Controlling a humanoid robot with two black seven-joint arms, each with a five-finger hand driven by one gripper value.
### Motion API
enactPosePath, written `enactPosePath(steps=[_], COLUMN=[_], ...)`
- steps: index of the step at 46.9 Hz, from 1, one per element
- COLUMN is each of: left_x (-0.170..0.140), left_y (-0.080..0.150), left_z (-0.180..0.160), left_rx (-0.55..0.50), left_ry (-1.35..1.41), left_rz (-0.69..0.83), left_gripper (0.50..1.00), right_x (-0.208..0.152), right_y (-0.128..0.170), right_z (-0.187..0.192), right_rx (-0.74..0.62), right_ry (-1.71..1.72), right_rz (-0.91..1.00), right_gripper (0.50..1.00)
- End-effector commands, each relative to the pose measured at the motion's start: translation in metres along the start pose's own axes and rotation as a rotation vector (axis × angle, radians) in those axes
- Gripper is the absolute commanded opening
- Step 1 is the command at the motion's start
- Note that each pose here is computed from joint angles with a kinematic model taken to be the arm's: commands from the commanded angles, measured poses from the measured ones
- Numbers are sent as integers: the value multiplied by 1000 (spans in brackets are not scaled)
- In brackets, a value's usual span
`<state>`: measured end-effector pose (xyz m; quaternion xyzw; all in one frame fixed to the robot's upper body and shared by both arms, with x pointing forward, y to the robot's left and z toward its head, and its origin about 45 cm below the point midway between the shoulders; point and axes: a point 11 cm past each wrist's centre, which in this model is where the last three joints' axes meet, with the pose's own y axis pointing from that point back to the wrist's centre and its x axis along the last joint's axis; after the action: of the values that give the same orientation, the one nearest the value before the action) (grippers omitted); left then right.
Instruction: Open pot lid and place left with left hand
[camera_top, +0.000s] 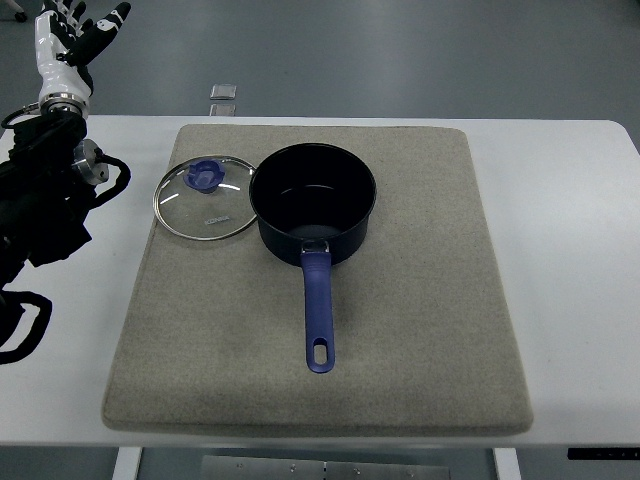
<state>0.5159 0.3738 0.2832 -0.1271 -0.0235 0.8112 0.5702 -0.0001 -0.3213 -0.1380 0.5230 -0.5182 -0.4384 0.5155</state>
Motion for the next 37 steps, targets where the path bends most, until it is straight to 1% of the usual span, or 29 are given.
enactPosePath(steps=[1, 5, 6, 7, 8, 11, 15, 19, 22, 25, 29, 37], left_x=[0, 1, 1, 1, 2, 6, 8, 7, 5, 4, -2, -24], left_y=[-1, -1, -2, -2, -3, -3, -2, -3, -1, 0, 0, 5], left_z=[-3, -4, -4, -4, -5, -8, -12, -14, -20, -23, -24, -29], left_rx=[49, 57, 63, 69, 78, 121, 166, 202, 255, 275, 276, 285], left_ry=[9, 2, 1, -2, -9, -30, -37, -49, -57, -67, -80, -24], left_rz=[5, 8, 14, 21, 35, 75, 92, 91, 82, 67, 19, -185], left_gripper=[894, 887, 876, 853, 851, 851, 851, 851, 851, 851, 851, 851], right_x=[0, 0, 0, 0, 0, 0, 0, 0, 0, 0, 0, 0], right_y=[0, 0, 0, 0, 0, 0, 0, 0, 0, 0, 0, 0], right_z=[-1, 0, 0, 0, 0, 0, 0, 0, 1, 1, 1, 1], right_rx=[1, -1, -1, 0, 0, -1, -1, -1, -2, -3, -2, -2], right_ry=[0, 2, 2, 0, 0, 2, 0, 0, 0, 1, 1, 1], right_rz=[0, 0, 0, 0, 0, 0, 0, 0, 0, 0, 1, 0], right_gripper=[917, 917, 917, 917, 917, 917, 917, 917, 917, 917, 917, 917])
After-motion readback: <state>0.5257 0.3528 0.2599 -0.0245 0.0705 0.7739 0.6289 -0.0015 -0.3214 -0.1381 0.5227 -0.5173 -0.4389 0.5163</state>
